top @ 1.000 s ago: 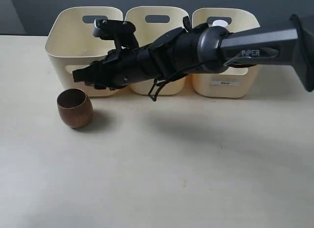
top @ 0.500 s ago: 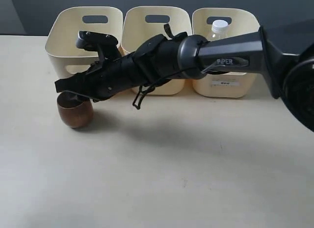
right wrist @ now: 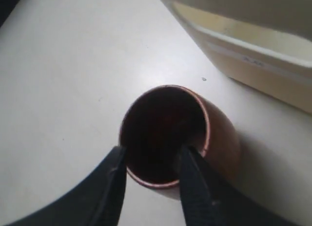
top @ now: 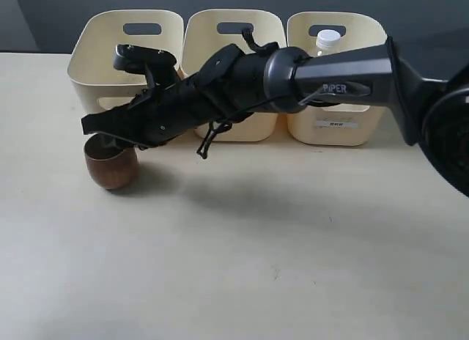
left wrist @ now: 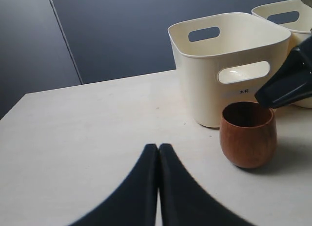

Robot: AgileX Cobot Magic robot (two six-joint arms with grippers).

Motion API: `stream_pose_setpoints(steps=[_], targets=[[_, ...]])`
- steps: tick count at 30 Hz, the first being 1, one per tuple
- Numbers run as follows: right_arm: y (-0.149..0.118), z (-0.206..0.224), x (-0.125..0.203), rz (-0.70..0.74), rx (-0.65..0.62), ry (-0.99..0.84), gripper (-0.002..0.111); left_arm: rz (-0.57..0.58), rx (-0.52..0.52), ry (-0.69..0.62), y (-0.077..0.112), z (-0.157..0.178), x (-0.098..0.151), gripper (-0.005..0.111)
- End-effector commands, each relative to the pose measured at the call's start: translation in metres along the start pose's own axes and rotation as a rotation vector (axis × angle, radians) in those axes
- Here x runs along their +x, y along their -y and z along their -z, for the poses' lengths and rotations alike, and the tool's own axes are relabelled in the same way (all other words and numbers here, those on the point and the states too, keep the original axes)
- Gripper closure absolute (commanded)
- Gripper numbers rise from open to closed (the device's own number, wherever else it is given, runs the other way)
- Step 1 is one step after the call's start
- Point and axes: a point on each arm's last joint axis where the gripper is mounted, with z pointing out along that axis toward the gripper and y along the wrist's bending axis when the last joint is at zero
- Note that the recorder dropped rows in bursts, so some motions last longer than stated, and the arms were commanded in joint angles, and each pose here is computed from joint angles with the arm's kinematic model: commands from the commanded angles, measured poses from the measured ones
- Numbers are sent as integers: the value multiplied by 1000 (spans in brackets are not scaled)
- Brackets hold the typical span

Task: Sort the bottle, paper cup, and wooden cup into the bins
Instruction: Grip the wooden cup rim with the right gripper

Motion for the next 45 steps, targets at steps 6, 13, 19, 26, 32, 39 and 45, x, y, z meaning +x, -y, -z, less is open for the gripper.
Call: stream_pose_setpoints(steps=[6,13,19,26,32,39,45], targets=[[-6,19,-14,-14,112,-53,72,0,20,5,1,0,0,107],[-5,19,-15,-34,122,-39,72,0,20,5,1,0,0,107],[1,12,-12,-66,134,-34,72,0,20,5,1,0,0,107],[6,5,-11,-96,143,-3,72,0,20,5,1,0,0,107],[8,2,-8,-103,145,-9,72,0,20,5,1,0,0,107],[7,-7,-12,-133,116,-21,72,0,20,5,1,0,0,107],[8,-16,-13,-126,100,-48,72,0,20,5,1,0,0,107]])
